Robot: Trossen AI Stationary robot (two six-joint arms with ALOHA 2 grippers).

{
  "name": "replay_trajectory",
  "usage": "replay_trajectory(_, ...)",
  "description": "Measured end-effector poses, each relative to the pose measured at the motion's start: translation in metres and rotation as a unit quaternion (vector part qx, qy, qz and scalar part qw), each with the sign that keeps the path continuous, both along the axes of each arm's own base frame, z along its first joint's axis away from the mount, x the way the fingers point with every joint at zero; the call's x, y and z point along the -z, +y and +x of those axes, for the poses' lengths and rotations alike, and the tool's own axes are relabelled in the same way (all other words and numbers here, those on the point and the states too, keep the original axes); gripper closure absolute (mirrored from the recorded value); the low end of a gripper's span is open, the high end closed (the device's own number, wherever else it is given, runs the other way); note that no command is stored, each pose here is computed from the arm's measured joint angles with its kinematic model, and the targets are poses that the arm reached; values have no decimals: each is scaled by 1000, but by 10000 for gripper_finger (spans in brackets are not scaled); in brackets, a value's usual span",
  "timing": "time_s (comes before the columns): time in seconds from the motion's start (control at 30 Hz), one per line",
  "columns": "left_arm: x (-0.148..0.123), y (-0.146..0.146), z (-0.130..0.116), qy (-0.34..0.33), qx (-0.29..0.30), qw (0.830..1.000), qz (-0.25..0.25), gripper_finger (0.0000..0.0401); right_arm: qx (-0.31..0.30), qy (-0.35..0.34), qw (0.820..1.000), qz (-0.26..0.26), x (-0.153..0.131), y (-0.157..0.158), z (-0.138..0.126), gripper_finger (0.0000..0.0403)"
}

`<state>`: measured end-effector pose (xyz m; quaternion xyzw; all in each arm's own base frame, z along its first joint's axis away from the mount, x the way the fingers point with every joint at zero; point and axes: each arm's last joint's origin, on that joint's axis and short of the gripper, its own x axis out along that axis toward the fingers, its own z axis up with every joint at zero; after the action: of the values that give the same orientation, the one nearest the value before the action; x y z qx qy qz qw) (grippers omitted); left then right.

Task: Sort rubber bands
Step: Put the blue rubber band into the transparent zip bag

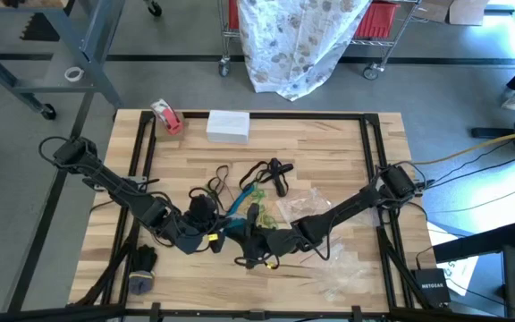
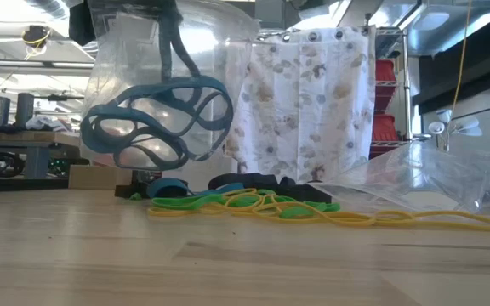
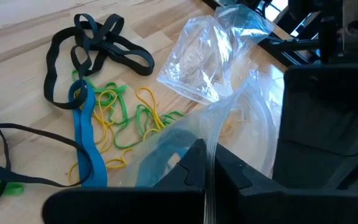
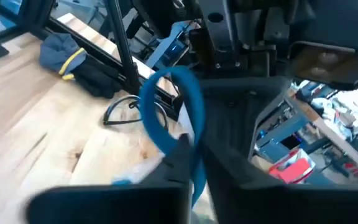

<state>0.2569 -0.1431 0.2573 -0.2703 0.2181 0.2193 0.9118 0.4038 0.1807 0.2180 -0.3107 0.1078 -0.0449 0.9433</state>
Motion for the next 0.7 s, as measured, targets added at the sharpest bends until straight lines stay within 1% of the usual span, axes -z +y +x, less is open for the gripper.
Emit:
replay_trajectory(0.07,0,-1,-1,1,4,1000,3,401,14,-7,1000,8,-4,4,-4,391)
replay_trajectory(0.17,0,-4,-2,5,16,1000,13,401,43,-17,999,21,-19,8,-14,391)
replay_trajectory(0.23,0,-6,-4,7,23,1000,17,401,55,-4,998,22,-29,6,-22,399)
replay_trajectory(0.33,0,-10,-6,7,32,999,20,401,66,32,997,30,-36,2,-33,399)
replay_trajectory(0.43,0,-10,-6,5,32,999,19,401,72,56,994,61,-38,-5,-37,400)
replay_trajectory(0.57,-2,-10,-4,-9,25,1000,14,401,53,86,990,102,-32,-6,-38,401)
replay_trajectory(0.63,-4,-10,-3,-22,19,999,15,401,47,90,986,134,-32,-7,-38,401)
replay_trajectory(0.7,-6,-10,-3,-30,16,999,18,401,54,90,983,153,-31,-7,-38,401)
